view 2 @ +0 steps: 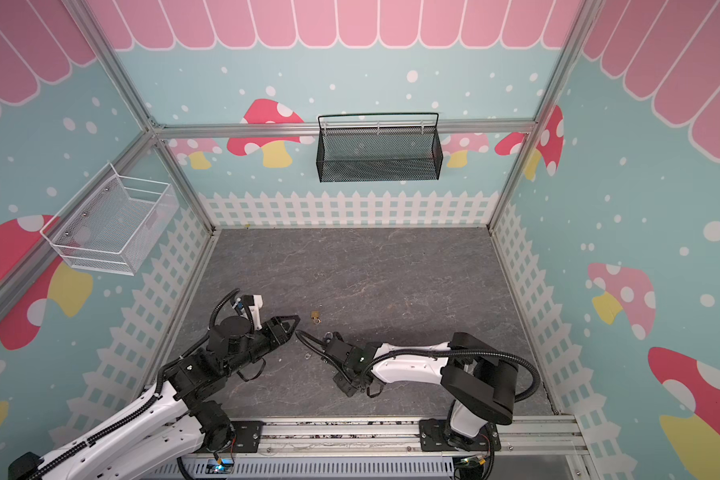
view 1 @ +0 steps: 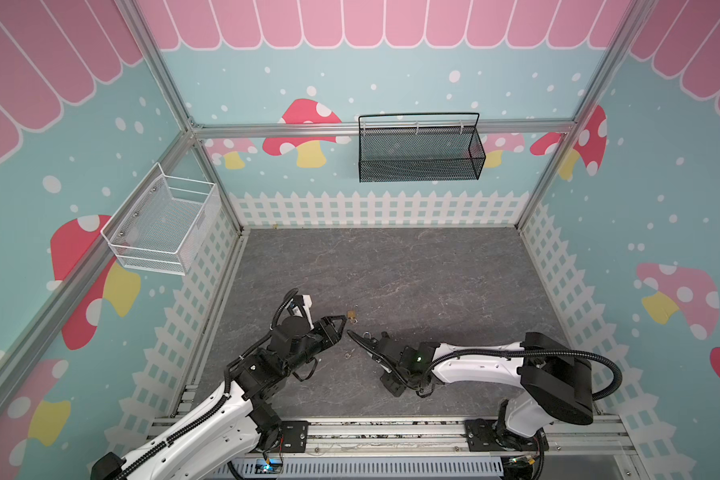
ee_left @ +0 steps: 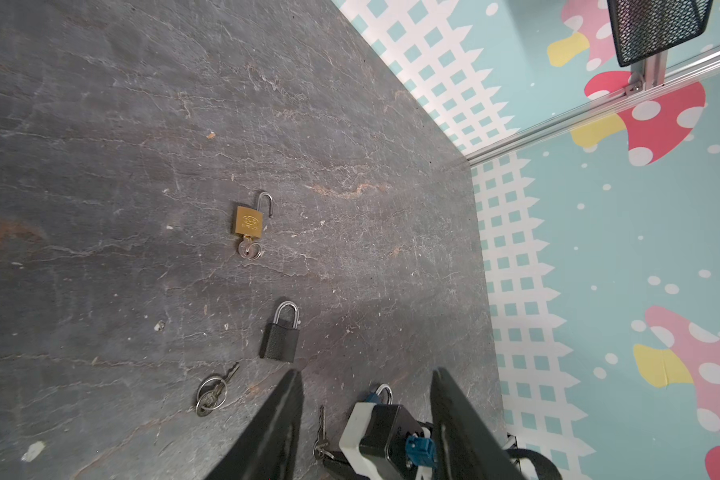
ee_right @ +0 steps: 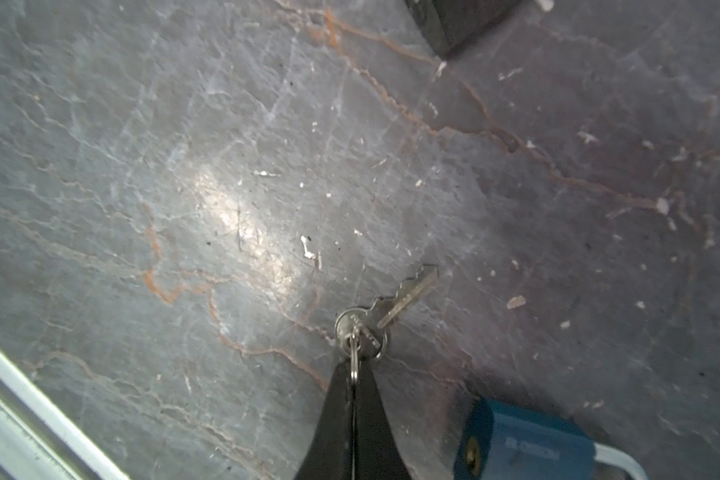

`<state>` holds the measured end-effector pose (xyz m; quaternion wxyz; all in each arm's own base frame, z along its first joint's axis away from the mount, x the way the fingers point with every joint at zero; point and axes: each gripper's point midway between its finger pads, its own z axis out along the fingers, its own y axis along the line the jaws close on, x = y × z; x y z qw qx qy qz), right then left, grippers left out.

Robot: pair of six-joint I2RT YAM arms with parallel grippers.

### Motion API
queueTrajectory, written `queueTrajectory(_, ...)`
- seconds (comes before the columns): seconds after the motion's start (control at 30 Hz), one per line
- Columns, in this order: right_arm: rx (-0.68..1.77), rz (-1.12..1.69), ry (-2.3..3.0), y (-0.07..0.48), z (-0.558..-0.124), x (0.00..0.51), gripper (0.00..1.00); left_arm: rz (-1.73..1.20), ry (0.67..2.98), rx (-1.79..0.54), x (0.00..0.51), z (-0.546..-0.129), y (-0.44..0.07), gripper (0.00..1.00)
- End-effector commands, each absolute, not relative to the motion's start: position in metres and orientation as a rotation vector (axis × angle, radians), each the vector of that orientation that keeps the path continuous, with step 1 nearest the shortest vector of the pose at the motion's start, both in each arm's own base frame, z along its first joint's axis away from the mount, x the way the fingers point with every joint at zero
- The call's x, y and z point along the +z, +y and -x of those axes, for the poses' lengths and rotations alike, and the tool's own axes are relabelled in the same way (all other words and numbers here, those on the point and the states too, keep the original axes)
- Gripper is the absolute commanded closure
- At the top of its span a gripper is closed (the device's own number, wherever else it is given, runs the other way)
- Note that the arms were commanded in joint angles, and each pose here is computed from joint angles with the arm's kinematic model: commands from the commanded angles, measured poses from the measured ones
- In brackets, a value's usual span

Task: Unlock with the key
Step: 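Close the right gripper on the silver key beside the blue padlock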

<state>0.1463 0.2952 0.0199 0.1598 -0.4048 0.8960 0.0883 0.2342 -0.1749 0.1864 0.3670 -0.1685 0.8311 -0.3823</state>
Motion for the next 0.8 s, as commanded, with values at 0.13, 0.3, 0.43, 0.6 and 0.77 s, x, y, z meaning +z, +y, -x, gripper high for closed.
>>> queueTrajectory(0.13, 0.262, 1.141, 2.477, 0.299, -0.154, 0.030, 1.00, 0.494, 2.105, -0.994, 0.186, -0.234, -0.168, 0.50)
queueTrajectory(0.3, 0.288, 1.112, 2.431, 0.303, -0.159, 0.044, 1.00, 0.520, 2.096, -1.045, 0.192, -0.233, -0.171, 0.50)
queueTrajectory(0.43, 0.327, 1.061, 2.368, 0.307, -0.167, 0.062, 1.00, 0.552, 2.074, -1.101, 0.197, -0.234, -0.175, 0.50)
queueTrajectory(0.6, 0.410, 0.986, 2.287, 0.315, -0.177, 0.097, 1.00, 0.644, 2.081, -1.175, 0.201, -0.238, -0.184, 0.50)
queueTrajectory(0.77, 0.499, 0.917, 2.216, 0.322, -0.187, 0.133, 1.00, 0.692, 2.085, -1.255, 0.212, -0.244, -0.197, 0.50)
